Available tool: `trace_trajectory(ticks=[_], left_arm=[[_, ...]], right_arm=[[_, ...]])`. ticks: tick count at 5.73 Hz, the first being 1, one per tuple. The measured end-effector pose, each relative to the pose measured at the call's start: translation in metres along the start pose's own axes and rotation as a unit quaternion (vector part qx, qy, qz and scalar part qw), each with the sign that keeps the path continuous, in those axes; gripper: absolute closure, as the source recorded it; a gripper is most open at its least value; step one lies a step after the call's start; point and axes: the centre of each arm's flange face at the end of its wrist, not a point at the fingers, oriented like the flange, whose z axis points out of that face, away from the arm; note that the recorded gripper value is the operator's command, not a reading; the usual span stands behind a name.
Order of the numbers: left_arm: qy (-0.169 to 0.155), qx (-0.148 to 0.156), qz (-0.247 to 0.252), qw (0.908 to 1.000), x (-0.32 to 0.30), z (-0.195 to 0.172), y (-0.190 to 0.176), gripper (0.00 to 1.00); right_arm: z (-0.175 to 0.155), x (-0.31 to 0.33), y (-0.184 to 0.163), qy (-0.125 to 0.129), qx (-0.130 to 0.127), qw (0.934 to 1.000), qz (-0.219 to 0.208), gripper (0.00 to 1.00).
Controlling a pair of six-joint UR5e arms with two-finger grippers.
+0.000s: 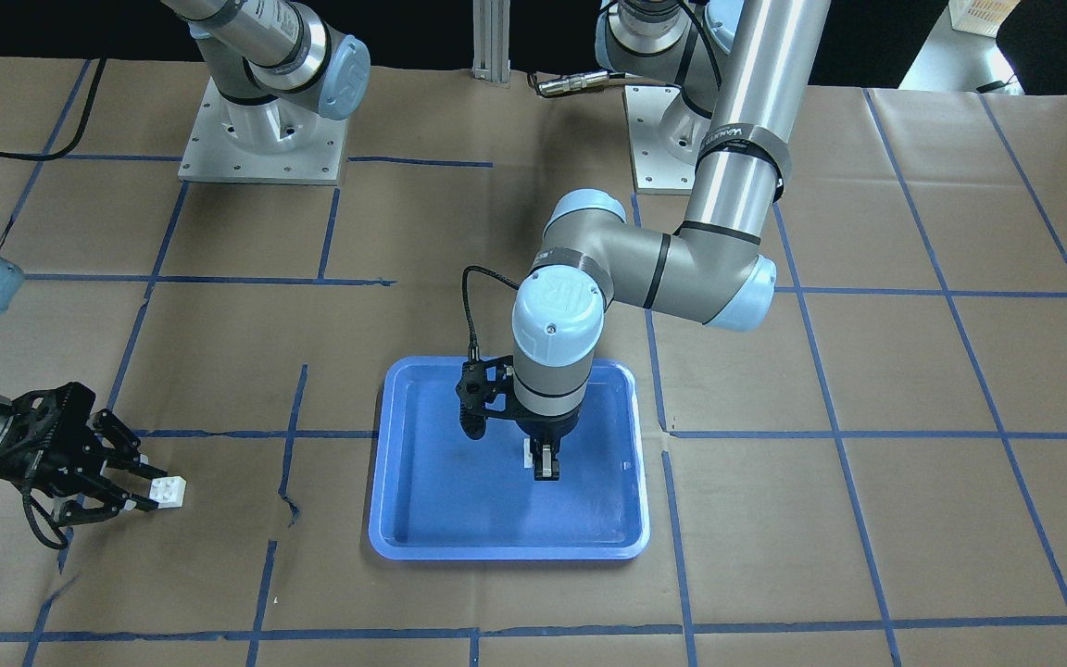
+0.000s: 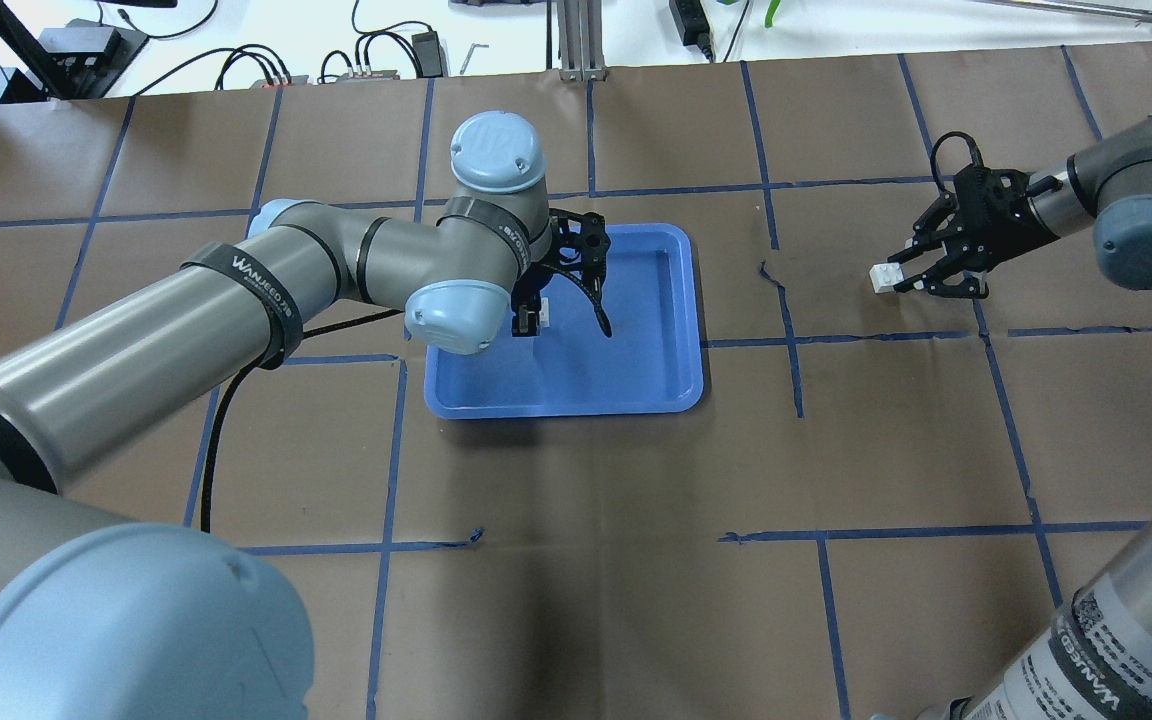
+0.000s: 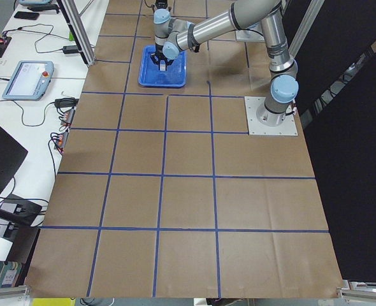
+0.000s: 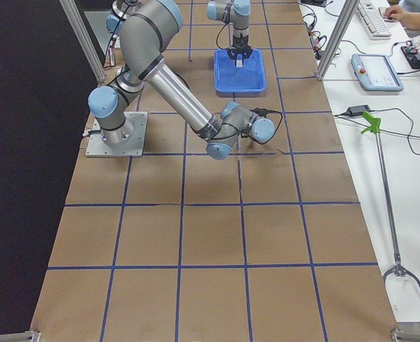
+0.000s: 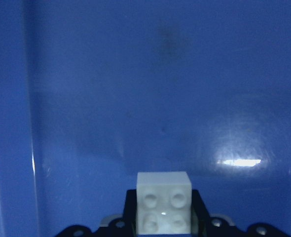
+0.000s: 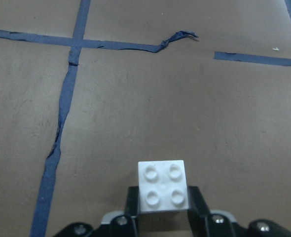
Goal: Assemble white blocks and place on blue tray
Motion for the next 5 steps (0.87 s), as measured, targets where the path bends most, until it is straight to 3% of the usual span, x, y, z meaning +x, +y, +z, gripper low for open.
trace_trajectory(ticks=[1,3,5], left_arm=[[0.0,0.001,0.003,1.0,0.001,0.007,-0.003,0.01],[0.005,0.012,0.005,0.9999,0.004,0.007,-0.009,0.01],[0.017,0.009,0.005,0.9998,0.007,-0.032,-0.006,0.01]], right_arm=[[-0.008,0.005,-0.005,0.006,-0.005,1.0,-0.004,0.81],[-0.045,0.012,-0.034,0.015,-0.014,0.9998,-0.008,0.82],[-0.084,0.001,-0.074,0.004,-0.013,0.9999,0.007,0.82]])
